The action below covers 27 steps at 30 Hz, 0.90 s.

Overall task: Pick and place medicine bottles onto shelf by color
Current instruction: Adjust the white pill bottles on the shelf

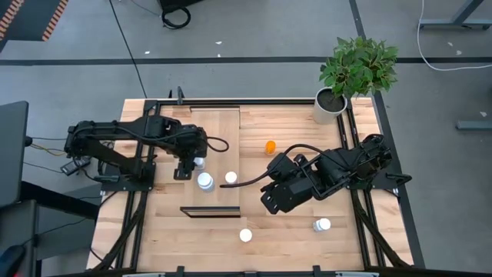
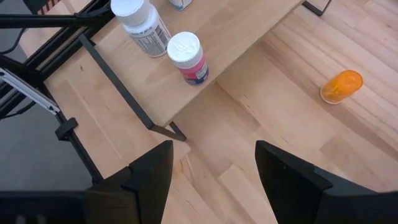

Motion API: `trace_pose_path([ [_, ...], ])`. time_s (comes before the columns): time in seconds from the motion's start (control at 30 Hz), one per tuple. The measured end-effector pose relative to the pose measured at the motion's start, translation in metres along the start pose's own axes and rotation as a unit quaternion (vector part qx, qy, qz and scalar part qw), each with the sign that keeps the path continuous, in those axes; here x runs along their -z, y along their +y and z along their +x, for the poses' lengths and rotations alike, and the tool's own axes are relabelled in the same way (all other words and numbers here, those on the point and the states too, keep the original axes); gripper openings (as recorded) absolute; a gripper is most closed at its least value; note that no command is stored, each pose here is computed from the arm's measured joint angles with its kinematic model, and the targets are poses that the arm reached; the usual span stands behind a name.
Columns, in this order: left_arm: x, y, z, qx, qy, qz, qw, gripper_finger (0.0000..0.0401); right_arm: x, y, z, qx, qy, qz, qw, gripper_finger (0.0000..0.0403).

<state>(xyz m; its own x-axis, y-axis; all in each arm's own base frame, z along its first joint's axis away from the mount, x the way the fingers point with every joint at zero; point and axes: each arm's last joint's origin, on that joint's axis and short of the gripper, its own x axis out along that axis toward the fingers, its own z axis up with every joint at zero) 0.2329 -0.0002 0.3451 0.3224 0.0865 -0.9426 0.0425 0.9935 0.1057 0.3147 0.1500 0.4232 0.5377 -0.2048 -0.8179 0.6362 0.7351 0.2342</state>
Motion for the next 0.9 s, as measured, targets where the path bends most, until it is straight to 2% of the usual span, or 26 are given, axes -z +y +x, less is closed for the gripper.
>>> trace_pose_path([
  [0.2,-0.003,0.002,-0.019,-0.010,-0.018,-0.001,1.000,0.0286,0.000,0.001,0.000,-0.003,-0.001,0.001,1.000,0.0235],
  [0.4,-0.008,-0.005,-0.050,-0.004,-0.060,0.012,0.998,0.0299,0.000,0.001,0.000,-0.003,-0.001,0.001,1.000,0.0235],
  [0.57,-0.012,-0.027,-0.071,0.047,-0.108,0.058,0.991,0.0300,0.000,0.001,0.000,-0.003,-0.001,0.001,1.000,0.0235],
  [0.77,-0.017,-0.058,-0.064,0.070,-0.113,0.117,0.984,0.0296,0.000,0.001,0.000,-0.003,-0.001,0.001,1.000,0.0235],
  [0.9,-0.027,-0.068,-0.043,0.049,-0.080,0.127,0.987,0.0296,-0.001,0.002,0.000,-0.012,-0.005,0.009,1.000,0.0235],
])
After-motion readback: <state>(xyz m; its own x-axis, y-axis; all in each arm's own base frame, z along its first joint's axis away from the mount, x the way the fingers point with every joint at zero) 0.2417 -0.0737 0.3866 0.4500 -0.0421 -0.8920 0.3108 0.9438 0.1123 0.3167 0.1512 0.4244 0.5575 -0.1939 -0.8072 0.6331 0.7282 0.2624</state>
